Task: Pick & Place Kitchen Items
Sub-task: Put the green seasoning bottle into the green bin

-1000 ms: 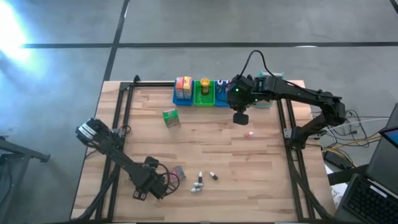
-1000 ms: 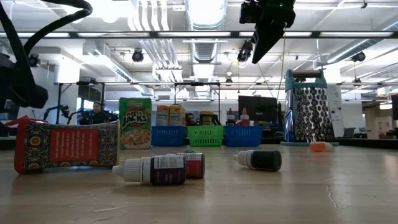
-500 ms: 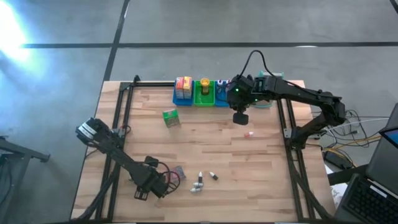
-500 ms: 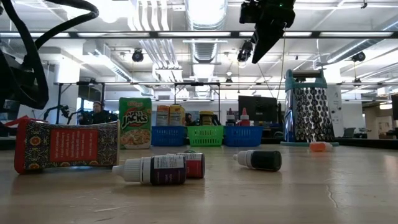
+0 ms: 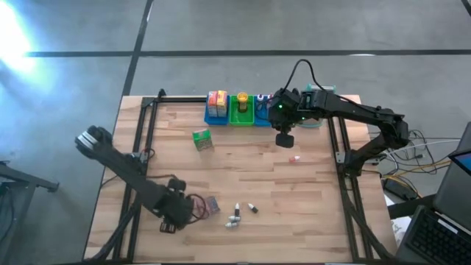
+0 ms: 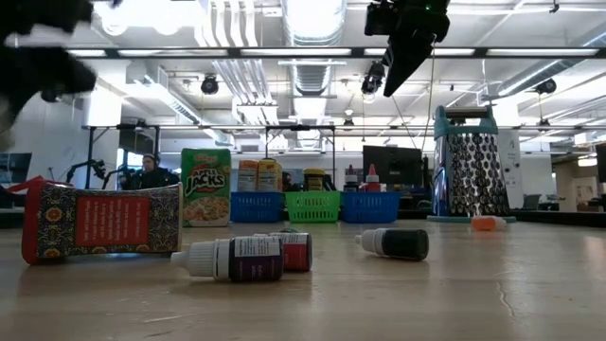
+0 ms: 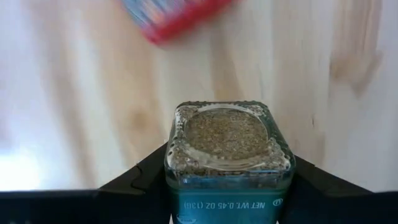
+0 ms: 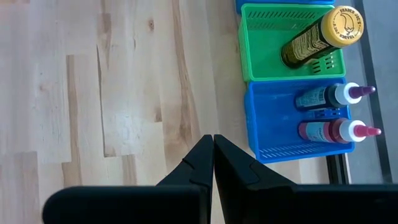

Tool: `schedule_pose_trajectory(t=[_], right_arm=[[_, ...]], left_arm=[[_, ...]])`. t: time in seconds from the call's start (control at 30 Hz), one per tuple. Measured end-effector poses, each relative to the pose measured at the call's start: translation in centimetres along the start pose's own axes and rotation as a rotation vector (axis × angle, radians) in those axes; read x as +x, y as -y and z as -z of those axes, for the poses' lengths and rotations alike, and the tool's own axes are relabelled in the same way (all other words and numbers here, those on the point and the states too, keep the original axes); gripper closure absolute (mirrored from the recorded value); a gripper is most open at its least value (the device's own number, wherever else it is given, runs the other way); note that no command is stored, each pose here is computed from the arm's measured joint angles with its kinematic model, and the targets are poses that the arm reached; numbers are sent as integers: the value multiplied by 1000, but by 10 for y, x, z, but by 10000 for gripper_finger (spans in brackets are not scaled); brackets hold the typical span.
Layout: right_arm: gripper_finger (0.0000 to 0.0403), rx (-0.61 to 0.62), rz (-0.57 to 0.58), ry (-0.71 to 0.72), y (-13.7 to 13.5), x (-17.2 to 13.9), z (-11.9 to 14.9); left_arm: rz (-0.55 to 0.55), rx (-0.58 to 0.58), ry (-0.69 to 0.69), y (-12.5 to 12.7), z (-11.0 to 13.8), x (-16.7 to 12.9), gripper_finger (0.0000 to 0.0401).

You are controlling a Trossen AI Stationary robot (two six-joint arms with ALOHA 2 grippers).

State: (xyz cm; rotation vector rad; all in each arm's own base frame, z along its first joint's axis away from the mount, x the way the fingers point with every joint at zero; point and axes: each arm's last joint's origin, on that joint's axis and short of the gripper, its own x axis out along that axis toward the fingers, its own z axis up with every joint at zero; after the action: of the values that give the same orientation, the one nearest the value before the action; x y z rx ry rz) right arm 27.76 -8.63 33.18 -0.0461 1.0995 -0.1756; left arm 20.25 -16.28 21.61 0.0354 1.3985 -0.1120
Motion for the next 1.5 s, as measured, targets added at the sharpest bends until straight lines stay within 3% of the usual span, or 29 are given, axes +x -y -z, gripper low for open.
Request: schedule_pose_trajectory(t=[0.3,0.6,0.87,1.1,1.37,1.5], right_arm=[[394,-27,-7,48,-10,4,0],[394,-54,2,340,-31,12,36],[394,-50,-9,767,-53,15,75],[394,-32,-50,987,-66,22,91],[394,-106,-291,1041,-73,13,94],[394,-194,-346,1139,-79,-1,95]], left_arm=[[-230,-58,667,-19,-5,-62,193],[-372,-2,1251,-35,-16,-61,193],[-187,112,1860,-89,-20,-59,193],[-87,178,1982,-132,-47,-58,192],[-60,336,2040,-142,-92,-68,192],[-53,460,2069,-142,-113,-74,192]])
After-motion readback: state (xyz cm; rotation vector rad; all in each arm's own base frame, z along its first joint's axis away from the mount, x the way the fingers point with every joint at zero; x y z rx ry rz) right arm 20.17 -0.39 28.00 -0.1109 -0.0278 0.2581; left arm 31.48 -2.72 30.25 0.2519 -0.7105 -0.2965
